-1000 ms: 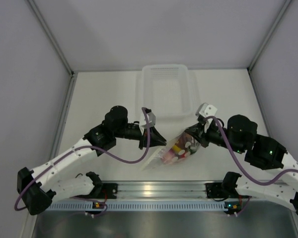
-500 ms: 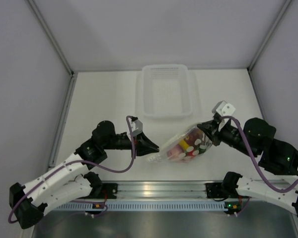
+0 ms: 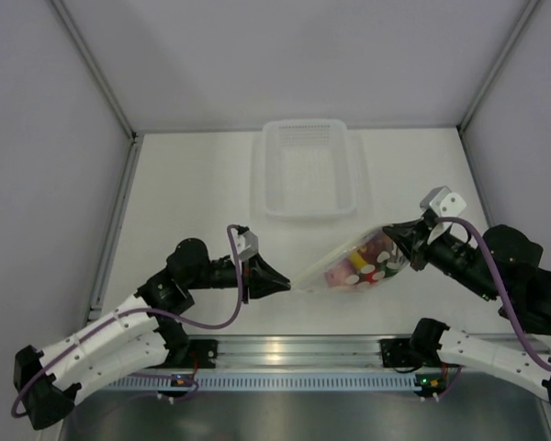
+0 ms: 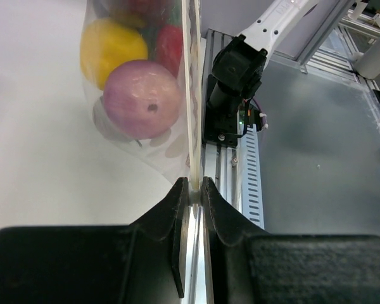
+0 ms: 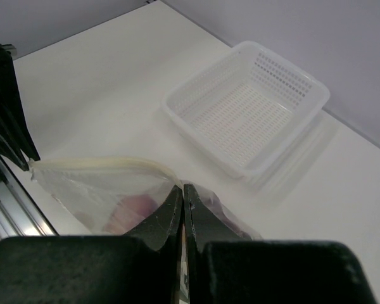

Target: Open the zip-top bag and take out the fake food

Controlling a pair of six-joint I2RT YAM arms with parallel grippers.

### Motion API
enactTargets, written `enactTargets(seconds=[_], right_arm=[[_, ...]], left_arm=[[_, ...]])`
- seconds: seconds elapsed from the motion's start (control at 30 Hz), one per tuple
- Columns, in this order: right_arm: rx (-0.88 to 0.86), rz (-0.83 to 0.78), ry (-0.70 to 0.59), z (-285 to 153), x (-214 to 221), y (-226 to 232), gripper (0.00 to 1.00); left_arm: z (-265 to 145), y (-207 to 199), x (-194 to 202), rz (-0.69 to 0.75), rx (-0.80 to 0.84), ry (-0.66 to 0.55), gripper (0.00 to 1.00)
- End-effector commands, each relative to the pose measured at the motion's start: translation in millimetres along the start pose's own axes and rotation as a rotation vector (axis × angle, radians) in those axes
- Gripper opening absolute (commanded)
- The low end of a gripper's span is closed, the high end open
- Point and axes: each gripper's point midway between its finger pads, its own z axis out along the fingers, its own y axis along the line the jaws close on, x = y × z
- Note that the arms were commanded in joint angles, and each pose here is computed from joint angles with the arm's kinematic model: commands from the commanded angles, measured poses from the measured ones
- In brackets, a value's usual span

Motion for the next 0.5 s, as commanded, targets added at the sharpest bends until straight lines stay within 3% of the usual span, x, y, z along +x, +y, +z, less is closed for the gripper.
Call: enactTargets(seconds=[0.0,0.17,0.23,0.37,0.47], right_arm=[[0.083,0.033,-0.093,-18,-30,-20,0.0],[0.005,0.03,-0.093,-14,-28,-6,0.0],[-0.048,0.026,-0.09,-10,-24,5,0.0],[-0.125,-0.003,-0.122,-9,-21,19,0.0],[-0.161,-0.013,-0.111,-4,-11,27,0.0]], left_arm=[[-2,-5,-4,0.012,0.003,-0.039,0.0],[0,-9,-8,0.0,0.015,-0.047,0.0],[1,-8,-14,-0.011,0.007,-0.056,0.36],[4,-7,-53,0.022,-0.023,-0.119,0.81],[3,11,-87,0.021,-0.149,-0.202,0.89]])
